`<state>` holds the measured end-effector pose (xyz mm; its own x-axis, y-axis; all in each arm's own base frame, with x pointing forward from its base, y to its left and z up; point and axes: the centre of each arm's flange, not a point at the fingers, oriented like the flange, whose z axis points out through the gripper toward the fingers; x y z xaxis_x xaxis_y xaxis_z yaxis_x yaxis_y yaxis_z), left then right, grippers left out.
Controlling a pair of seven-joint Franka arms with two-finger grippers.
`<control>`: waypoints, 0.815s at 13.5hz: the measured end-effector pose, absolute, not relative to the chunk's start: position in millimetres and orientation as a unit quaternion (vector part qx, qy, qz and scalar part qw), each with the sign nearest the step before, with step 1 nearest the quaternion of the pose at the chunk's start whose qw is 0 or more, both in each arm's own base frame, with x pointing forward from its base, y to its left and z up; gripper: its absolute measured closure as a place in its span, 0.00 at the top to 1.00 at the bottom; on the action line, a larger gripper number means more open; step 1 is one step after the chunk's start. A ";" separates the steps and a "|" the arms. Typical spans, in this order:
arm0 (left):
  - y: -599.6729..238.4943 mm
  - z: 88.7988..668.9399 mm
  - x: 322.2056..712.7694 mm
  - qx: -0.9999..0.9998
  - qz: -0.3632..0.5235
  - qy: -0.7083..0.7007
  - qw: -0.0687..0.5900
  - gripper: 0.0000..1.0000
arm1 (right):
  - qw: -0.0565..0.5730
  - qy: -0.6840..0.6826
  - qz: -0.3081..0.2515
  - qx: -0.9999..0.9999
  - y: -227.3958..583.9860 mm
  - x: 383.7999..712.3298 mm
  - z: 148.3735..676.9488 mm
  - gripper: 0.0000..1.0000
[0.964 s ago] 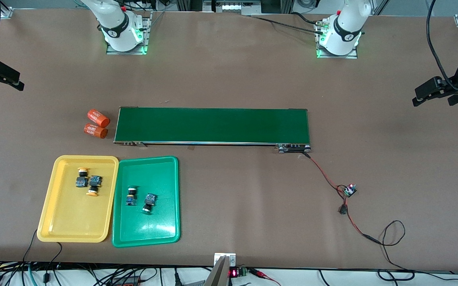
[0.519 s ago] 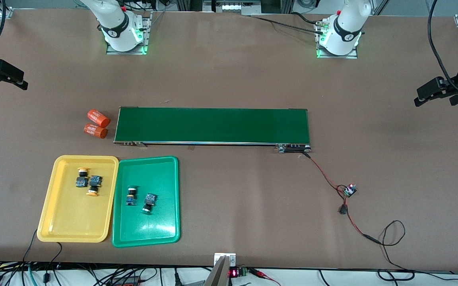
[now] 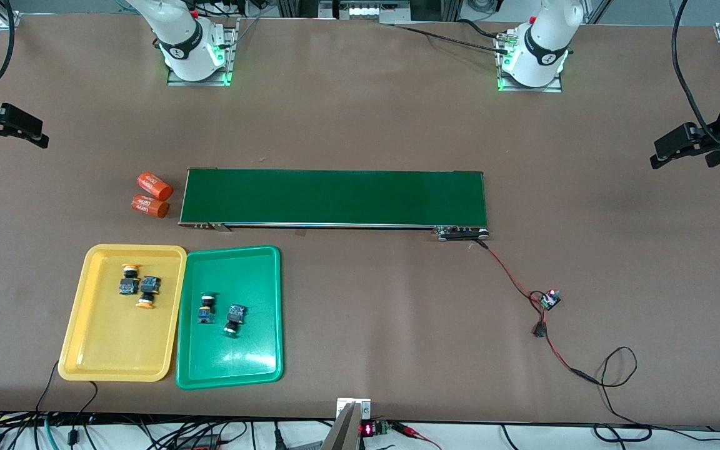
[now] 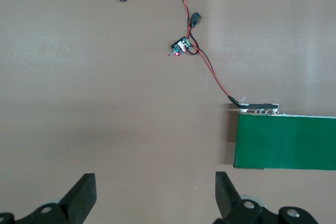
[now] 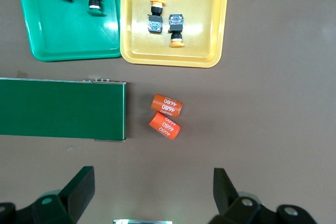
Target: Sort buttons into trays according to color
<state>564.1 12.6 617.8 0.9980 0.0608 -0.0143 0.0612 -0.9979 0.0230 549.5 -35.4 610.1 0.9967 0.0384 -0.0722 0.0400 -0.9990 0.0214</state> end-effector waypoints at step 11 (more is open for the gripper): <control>13.0 617.8 564.1 0.999 -0.007 0.030 0.012 1.00 | 0.012 0.022 -0.036 0.999 -33.0 549.7 610.2 1.00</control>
